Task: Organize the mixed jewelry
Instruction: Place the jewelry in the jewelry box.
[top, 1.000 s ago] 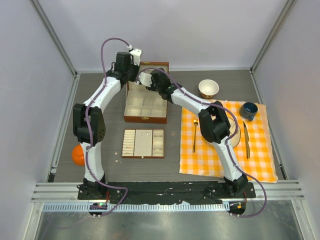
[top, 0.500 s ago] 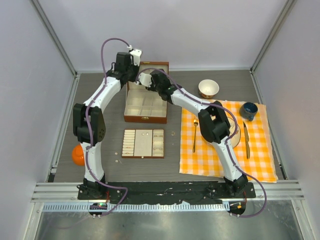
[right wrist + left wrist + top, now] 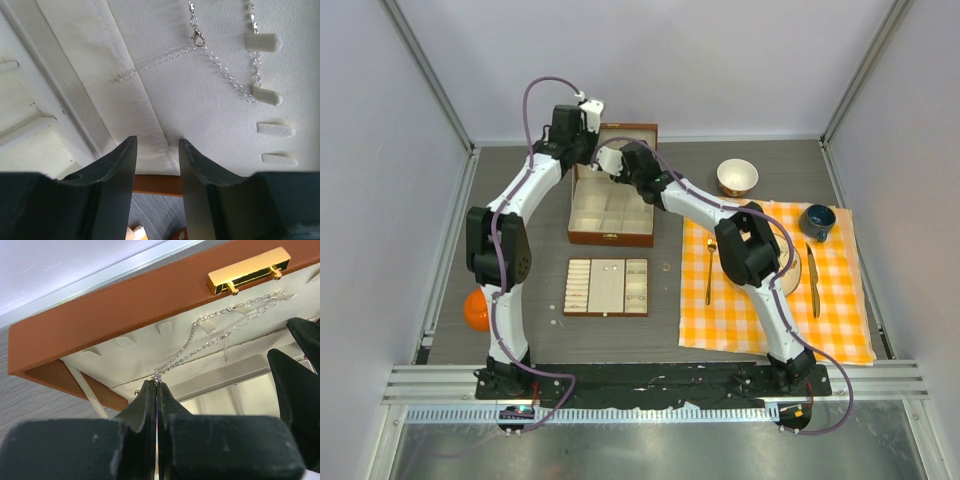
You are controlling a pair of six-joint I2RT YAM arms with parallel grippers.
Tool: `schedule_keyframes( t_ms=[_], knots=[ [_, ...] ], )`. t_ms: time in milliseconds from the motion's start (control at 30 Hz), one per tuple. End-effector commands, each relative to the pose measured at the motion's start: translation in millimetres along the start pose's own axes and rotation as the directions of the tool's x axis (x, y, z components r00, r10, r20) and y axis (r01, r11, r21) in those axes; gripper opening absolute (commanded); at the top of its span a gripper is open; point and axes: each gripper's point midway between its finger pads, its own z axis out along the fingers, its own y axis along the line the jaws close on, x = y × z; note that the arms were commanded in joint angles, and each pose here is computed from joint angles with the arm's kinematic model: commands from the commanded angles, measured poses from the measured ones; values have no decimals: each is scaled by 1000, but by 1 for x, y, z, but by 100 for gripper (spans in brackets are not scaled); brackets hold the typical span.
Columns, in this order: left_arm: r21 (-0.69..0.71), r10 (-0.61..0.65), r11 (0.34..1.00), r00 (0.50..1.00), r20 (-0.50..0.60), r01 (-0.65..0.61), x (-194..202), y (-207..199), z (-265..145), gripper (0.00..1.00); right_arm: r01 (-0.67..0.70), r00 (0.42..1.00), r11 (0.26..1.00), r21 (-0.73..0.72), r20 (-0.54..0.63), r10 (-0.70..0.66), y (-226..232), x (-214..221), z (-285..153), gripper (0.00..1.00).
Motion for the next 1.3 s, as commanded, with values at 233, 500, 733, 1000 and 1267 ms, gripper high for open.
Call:
schedule_keyframes(
  t_ms=[233,500,733,1000,1267],
  knots=[
    [127,-30,992,989,144,12,-49,-45,-9,0,105,993,986,-133,66,-97,66,-24,-1,44],
    [127,-27,992,990,141,9,-47,-45,-9,0,106,993,988,-113,68,-99,58,-28,-4,43],
    [130,-31,991,988,148,12,-50,-46,-12,0,109,992,988,-106,80,-101,46,-36,-14,41],
    [125,-29,992,988,153,10,-50,-44,-14,0,134,991,982,-134,48,-129,63,-23,1,39],
    [126,-29,992,987,156,9,-52,-44,-14,0,139,990,981,-139,47,-134,66,-22,4,25]
  ],
)
